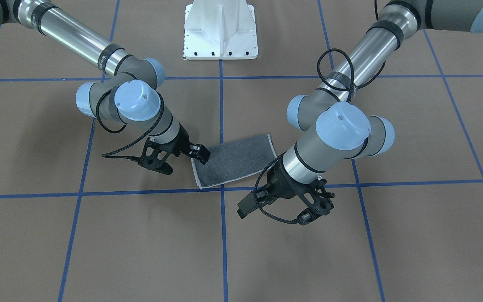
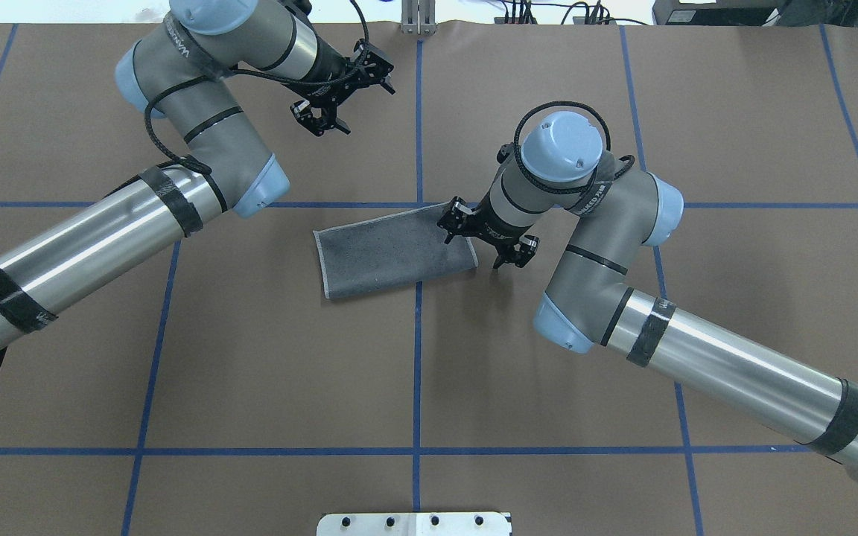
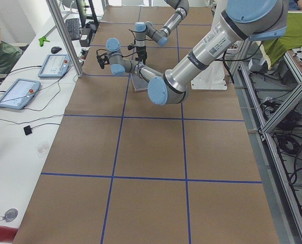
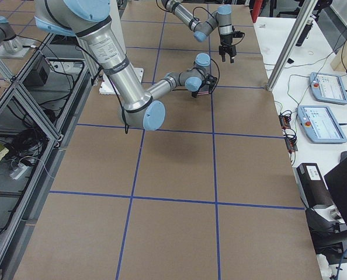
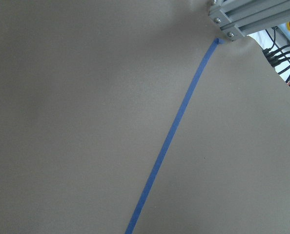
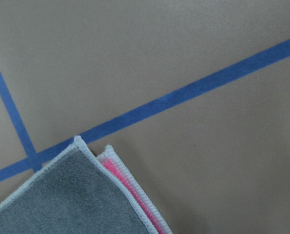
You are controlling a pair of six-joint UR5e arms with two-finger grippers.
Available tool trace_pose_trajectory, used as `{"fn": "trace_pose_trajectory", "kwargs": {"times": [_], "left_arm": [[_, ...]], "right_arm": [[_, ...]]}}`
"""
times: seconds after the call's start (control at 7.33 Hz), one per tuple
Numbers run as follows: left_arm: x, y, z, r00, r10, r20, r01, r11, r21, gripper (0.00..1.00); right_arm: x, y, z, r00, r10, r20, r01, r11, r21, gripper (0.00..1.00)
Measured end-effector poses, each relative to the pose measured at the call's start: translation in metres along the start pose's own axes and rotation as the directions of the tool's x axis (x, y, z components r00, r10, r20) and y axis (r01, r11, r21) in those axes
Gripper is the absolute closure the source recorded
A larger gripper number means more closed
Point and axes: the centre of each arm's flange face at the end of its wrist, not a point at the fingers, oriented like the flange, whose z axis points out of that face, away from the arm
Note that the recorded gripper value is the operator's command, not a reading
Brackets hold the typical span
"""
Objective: Fold towel twice with both arms
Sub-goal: 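Grasp the folded towel's end corner with the right gripper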
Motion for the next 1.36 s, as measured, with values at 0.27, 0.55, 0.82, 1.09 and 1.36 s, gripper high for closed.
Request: {"fn": "trace_pose_trajectory", "kwargs": {"times": [0.27, 0.55, 0.82, 1.09, 1.36], "left_arm": [[-0.001, -0.001, 0.000, 1.000, 0.006, 0.000, -0.006, 1.000, 0.001, 0.00], [-0.001, -0.001, 0.000, 1.000, 0.008, 0.001, -0.008, 1.000, 0.001, 0.00], [-0.002, -0.001, 0.000, 1.000, 0.007, 0.002, -0.007, 1.000, 0.001, 0.00], [-0.002, -0.002, 0.000, 1.000, 0.007, 0.002, -0.007, 1.000, 0.002, 0.00], [-0.002, -0.004, -0.001, 1.000, 0.006, 0.002, -0.006, 1.000, 0.005, 0.00]], "right_arm": [[0.000, 0.003, 0.002, 1.000, 0.000, -0.002, 0.000, 1.000, -0.003, 1.00], [0.000, 0.004, 0.002, 1.000, 0.000, -0.002, 0.000, 1.000, -0.005, 1.00], [-0.001, 0.003, 0.000, 1.000, 0.001, 0.003, -0.001, 1.000, -0.005, 1.00], [-0.002, -0.007, -0.016, 1.000, 0.009, 0.021, -0.009, 1.000, -0.016, 1.00], [0.011, -0.036, -0.042, 0.999, 0.038, 0.029, -0.036, 0.997, -0.069, 1.00]]}}
